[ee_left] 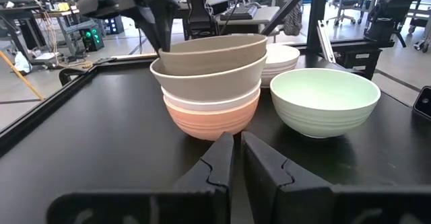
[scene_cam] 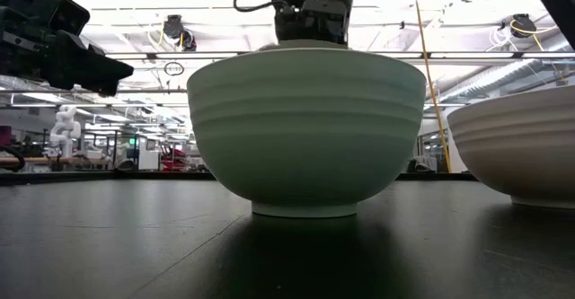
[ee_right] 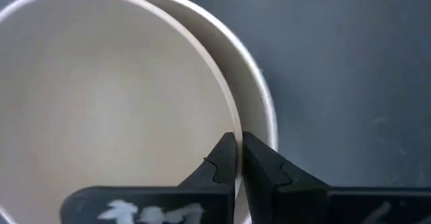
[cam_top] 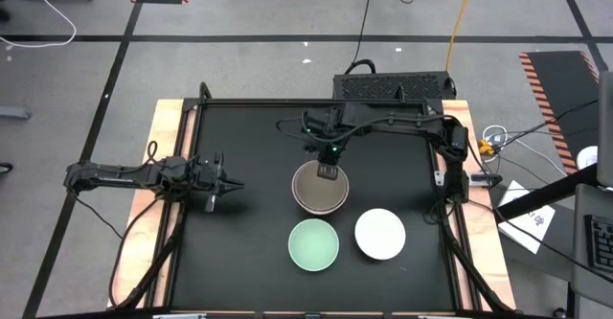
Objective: Nest bowls inside each other
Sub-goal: Stack the dark gray bowl on the light gray bowl, then stack the light green bowl on the dark gray bowl
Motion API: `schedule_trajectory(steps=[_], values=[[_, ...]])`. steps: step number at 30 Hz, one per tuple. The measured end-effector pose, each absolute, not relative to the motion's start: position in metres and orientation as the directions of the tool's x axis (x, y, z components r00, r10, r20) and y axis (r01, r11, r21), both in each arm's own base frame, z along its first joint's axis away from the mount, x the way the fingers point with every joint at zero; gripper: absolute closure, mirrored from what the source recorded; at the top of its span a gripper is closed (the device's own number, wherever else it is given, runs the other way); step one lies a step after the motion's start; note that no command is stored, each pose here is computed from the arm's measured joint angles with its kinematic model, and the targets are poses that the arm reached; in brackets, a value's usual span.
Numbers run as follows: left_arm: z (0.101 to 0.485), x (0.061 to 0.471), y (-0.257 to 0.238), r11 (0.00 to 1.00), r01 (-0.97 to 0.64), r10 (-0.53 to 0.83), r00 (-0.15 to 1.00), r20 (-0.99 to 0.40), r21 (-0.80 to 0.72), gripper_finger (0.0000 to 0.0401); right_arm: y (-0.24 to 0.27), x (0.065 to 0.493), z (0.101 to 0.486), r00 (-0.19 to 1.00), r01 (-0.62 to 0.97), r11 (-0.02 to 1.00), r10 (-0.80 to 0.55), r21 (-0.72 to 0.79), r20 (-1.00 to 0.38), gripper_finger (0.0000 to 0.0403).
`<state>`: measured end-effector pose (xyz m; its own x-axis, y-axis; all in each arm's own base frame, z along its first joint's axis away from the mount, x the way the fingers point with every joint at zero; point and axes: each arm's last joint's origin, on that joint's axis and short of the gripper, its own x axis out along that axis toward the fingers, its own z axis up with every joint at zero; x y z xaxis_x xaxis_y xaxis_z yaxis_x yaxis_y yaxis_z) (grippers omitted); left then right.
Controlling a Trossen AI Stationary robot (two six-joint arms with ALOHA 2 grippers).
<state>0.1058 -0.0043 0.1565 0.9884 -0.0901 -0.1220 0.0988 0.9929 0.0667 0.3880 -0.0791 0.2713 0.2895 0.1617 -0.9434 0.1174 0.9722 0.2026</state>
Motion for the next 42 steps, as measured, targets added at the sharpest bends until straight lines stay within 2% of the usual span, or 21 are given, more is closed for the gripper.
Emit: schedule_trajectory(steps=[13,23,42], values=[[0.1564,0.1059,-0.0043,0.993,0.099,-0.090,0.988,-0.123,0.068,0.0370,-0.0768,0.3812,0.2705,0.223,0.157,0.962,0.185,0.222,-0.957,0.0398],[0.1564,0.1059,-0.0043,0.993,0.099,-0.090,0.988,-0.124,0.067,0.0371,-0.0743,0.3816,0.2708,0.222,0.161,0.961,0.187,0.225,-0.957,0.0399],[0.1564,0.1059,-0.0043,0.993,0.099,-0.090,0.988,-0.123,0.065,0.0371,-0.0746,0.3833,0.2713,0.241,0.156,0.962,0.184,0.225,-0.953,0.0360]])
